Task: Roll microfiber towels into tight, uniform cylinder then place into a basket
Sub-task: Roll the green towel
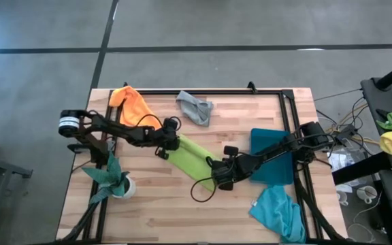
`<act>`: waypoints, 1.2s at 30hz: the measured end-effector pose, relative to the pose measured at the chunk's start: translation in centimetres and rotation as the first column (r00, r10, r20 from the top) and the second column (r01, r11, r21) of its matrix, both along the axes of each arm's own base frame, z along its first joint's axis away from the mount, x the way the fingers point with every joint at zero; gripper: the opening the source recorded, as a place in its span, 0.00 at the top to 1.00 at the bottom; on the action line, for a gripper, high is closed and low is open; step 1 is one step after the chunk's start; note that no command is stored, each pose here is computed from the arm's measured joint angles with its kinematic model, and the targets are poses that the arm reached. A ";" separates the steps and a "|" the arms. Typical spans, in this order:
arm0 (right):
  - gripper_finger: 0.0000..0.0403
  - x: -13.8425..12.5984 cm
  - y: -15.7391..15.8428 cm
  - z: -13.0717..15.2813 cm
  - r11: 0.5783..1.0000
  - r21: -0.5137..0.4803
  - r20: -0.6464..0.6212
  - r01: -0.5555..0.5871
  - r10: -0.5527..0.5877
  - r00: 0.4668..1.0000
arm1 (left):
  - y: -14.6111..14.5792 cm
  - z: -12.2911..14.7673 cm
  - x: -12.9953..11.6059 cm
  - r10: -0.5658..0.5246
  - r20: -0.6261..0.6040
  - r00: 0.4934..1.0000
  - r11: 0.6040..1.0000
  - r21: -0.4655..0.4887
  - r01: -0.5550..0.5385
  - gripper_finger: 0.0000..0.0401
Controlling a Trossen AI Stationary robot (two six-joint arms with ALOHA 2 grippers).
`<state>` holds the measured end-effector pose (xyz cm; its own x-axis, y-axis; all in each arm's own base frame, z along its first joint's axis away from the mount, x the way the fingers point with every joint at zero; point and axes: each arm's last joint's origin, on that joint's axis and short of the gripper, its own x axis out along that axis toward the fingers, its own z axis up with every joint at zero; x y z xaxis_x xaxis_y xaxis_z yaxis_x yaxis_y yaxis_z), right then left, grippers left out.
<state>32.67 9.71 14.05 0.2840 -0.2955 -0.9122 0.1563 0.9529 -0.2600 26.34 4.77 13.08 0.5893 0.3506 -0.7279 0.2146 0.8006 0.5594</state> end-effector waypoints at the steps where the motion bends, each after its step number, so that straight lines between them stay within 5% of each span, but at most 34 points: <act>1: 0.90 0.0 0.0 0.0 1.000 0.015 -0.004 -0.003 0.003 1.000 | -0.1 0.2 -0.1 0.001 0.000 1.000 1.000 -0.002 -0.001 0.76; 14: 0.90 0.7 0.3 -0.2 0.980 0.198 0.035 -0.035 0.029 0.999 | -0.7 3.5 -1.1 0.011 0.106 0.994 1.000 -0.013 -0.010 0.76; 18: 0.90 0.7 -0.1 -0.3 0.975 0.223 0.030 -0.017 0.011 1.000 | -1.5 4.3 -1.0 0.008 0.163 0.987 0.990 -0.141 0.015 0.76; 22: 0.90 0.9 -0.4 -0.3 0.970 0.241 0.036 -0.020 0.012 0.999 | -1.5 5.1 0.5 0.135 0.218 0.967 0.940 -0.338 -0.055 0.76; 29: 0.90 1.2 -1.3 -0.3 0.957 0.287 0.041 0.032 -0.046 0.998 | -1.6 4.7 4.4 0.156 0.099 0.983 0.888 -0.449 -0.096 0.76; 36: 0.90 1.5 -1.6 -0.3 0.948 0.315 0.055 0.050 -0.071 0.996 | -1.2 1.6 5.6 0.157 -0.051 0.986 0.880 -0.446 -0.163 0.76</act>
